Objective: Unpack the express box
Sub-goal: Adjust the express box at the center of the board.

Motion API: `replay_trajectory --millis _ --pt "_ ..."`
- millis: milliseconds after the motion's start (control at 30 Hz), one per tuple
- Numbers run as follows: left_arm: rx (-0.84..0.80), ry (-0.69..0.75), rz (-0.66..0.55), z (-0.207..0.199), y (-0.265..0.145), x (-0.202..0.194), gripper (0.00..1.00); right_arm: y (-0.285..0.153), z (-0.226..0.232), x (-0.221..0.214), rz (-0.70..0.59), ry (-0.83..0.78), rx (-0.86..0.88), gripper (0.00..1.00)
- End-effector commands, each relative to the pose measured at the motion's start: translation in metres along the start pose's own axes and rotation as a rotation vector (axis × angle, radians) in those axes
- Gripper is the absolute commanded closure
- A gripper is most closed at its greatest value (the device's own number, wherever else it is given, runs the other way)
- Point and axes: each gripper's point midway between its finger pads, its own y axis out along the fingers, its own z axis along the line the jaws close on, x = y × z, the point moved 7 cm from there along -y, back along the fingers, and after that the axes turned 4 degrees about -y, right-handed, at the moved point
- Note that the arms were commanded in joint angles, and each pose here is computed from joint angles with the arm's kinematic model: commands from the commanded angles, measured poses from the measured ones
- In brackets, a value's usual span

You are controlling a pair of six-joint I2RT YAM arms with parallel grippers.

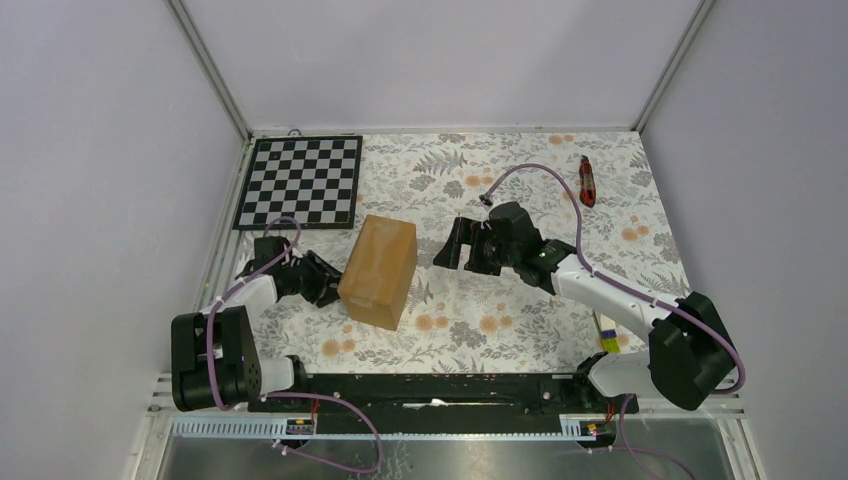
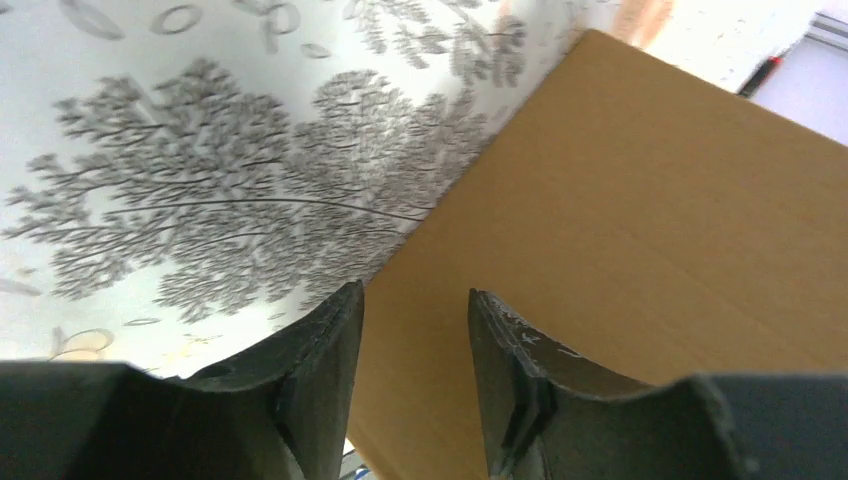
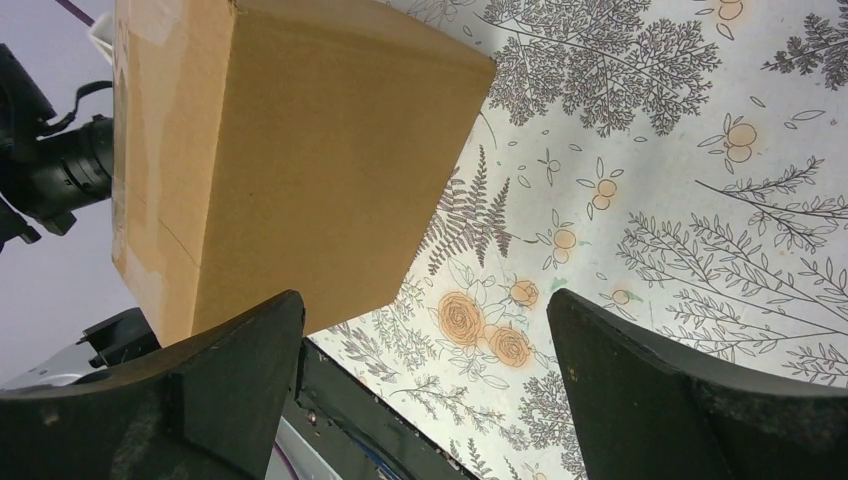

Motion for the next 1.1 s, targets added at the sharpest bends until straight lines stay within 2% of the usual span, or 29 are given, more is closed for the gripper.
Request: replay_trajectory --millis 0,233,367,467,667,900,1067 --pt "0.094 0.032 -0.046 0.011 0.000 0.003 0.53 -0.001 0.016 0.018 -0.067 -0.032 0.035 0.01" --pt "0.055 0.149 -0.018 -0.019 0.000 -0.012 0.48 0.009 0.014 0.028 -0.086 -0.041 -0.020 0.01" --pt "0.067 0.208 -0.009 -0.035 0.002 -0.032 0.48 0.013 0.006 0.033 -0.102 -0.055 -0.105 0.01" --pt "0.069 0.202 -0.014 -0.041 0.003 -0.048 0.48 0.012 -0.006 0.042 -0.125 -0.070 -0.202 0.01" --pt "0.031 0.199 0.029 -0.042 0.011 -0.091 0.48 -0.007 -0.039 0.068 -0.191 -0.044 -0.353 0.01" --pt "-0.026 0.305 0.135 -0.057 0.015 -0.127 0.47 -0.026 -0.084 0.115 -0.277 0.027 -0.479 0.01" --pt "-0.080 0.448 0.183 -0.073 0.009 -0.132 0.38 -0.039 -0.143 0.162 -0.343 0.133 -0.585 0.01"
